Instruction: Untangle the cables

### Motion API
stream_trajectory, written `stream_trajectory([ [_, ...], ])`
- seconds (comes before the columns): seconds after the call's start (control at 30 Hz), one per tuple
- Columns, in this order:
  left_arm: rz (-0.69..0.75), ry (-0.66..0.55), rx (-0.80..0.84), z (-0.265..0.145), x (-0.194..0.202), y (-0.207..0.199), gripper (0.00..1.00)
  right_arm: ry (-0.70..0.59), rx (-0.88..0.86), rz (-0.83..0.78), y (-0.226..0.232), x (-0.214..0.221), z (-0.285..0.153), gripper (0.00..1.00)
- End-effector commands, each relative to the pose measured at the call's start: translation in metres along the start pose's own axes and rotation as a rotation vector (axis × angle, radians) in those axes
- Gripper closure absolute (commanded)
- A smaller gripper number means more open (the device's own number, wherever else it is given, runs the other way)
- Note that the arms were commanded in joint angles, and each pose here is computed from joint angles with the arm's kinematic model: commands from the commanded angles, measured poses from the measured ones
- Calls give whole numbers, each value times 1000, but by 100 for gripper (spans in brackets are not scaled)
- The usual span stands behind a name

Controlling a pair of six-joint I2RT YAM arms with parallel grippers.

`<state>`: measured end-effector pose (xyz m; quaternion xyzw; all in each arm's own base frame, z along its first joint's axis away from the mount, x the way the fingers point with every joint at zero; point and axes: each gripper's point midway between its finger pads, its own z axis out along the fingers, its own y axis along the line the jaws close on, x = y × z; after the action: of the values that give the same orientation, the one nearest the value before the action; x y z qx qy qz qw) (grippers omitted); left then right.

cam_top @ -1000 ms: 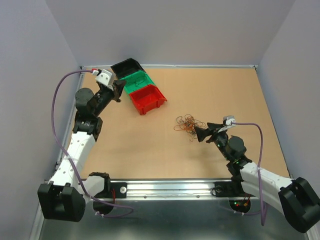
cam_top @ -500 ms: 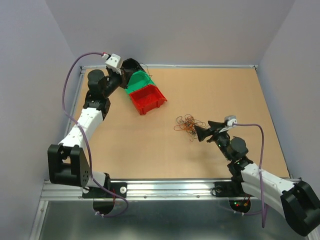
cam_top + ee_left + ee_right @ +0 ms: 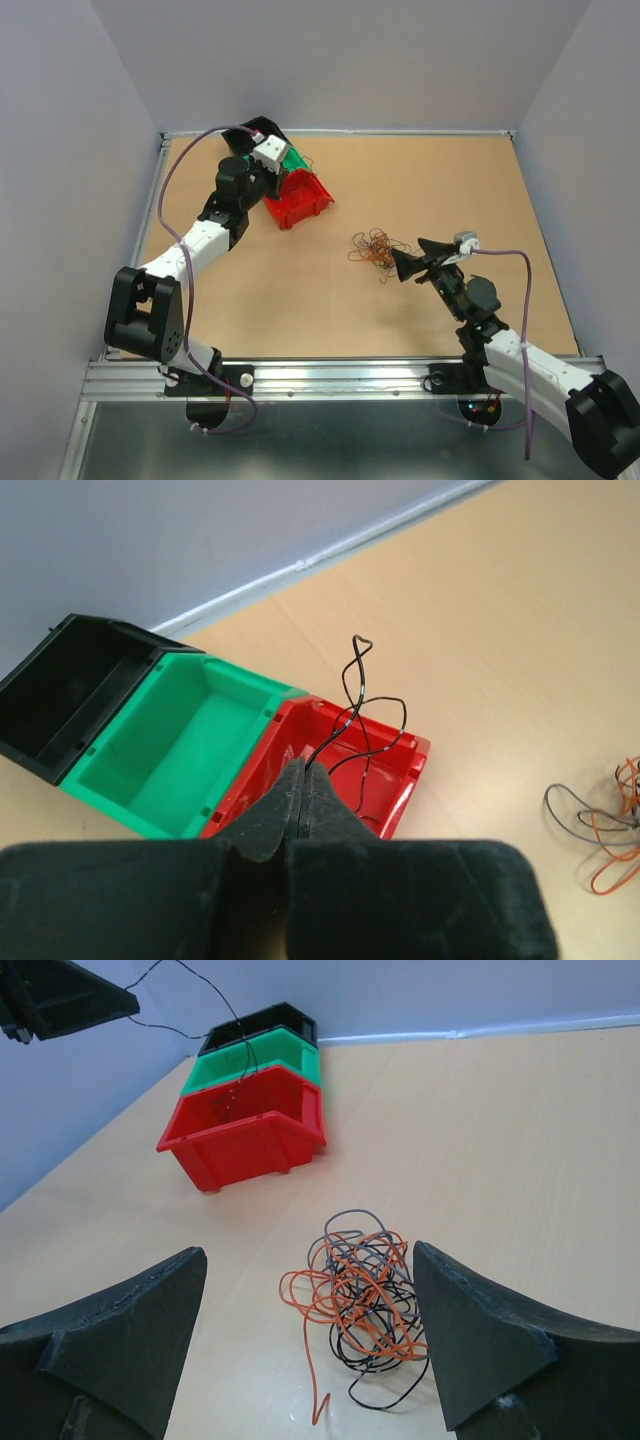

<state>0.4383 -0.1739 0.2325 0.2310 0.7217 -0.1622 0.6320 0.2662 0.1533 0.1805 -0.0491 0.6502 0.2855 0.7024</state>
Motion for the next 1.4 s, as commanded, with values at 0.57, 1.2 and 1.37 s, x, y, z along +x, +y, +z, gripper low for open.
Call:
stream_trajectory([
  [0.57, 340, 374, -368, -8, 28, 60, 100, 20, 13, -10, -4, 9, 5, 11],
  [1.2, 424, 698, -288, 58, 158, 32, 100, 54, 61, 11, -12, 17, 13, 11],
  [1.37, 407, 678, -276, 57, 154, 30, 100, 124, 96, 23, -18, 34, 23, 11],
])
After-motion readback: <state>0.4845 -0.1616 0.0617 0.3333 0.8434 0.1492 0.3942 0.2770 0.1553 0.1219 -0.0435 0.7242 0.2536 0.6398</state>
